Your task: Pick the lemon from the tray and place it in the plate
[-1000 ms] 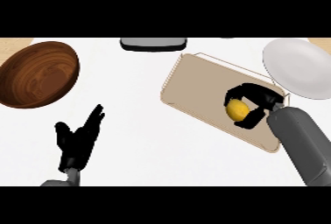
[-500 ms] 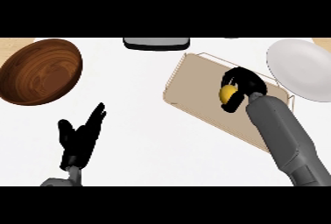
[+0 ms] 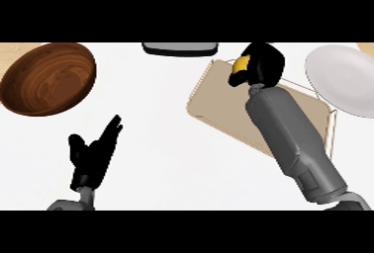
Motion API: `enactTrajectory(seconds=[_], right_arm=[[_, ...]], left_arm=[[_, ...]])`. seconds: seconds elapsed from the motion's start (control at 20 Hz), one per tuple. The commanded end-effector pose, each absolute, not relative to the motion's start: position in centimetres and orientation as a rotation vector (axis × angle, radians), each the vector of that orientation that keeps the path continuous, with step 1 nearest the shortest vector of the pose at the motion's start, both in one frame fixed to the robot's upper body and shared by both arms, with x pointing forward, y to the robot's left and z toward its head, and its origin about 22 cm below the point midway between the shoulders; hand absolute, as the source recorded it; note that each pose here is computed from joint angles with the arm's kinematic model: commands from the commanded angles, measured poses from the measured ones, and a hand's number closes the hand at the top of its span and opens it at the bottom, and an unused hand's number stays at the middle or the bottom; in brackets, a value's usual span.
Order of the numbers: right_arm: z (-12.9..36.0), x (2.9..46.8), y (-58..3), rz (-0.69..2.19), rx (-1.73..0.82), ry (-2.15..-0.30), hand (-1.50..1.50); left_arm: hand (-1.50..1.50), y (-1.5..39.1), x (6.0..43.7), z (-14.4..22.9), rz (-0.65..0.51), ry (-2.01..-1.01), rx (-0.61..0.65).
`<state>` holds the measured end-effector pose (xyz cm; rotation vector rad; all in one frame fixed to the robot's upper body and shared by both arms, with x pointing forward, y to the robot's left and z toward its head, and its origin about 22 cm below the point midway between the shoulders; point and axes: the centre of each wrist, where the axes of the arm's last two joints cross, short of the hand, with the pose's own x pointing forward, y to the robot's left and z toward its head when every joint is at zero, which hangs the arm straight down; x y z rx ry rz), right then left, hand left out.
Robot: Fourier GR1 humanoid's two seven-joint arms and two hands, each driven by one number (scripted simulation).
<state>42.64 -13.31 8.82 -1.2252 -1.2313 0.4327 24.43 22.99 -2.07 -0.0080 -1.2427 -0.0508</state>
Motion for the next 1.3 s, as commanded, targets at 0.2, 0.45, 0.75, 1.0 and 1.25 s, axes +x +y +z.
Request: enactTrajectory(seconds=[0.2, 0.45, 0.75, 1.0, 1.25], right_arm=[[9.2, 43.3, -12.0, -0.02, -1.371, -1.314, 1.5], [10.1, 43.9, -16.4, -0.229, -1.401, -1.34, 1.5], [8.7, 44.0, -22.6, -0.315, -1.492, -1.317, 1.5], [7.0, 42.7, -30.1, -0.385, -1.668, -1.258, 1.5], [7.6, 41.5, -35.3, -0.396, -1.687, -1.223, 1.5]], left_arm=[[0.0, 24.5, 23.8, -2.1, -0.049, -1.196, -0.016], [0.0, 24.5, 24.2, -3.0, -0.015, -1.191, -0.002], [0.0, 25.5, 23.1, -2.3, -0.03, -1.196, 0.007], [0.0, 23.4, 24.1, -1.6, -0.054, -1.214, -0.001], [0.0, 23.2, 23.4, -1.8, -0.038, -1.221, -0.021]])
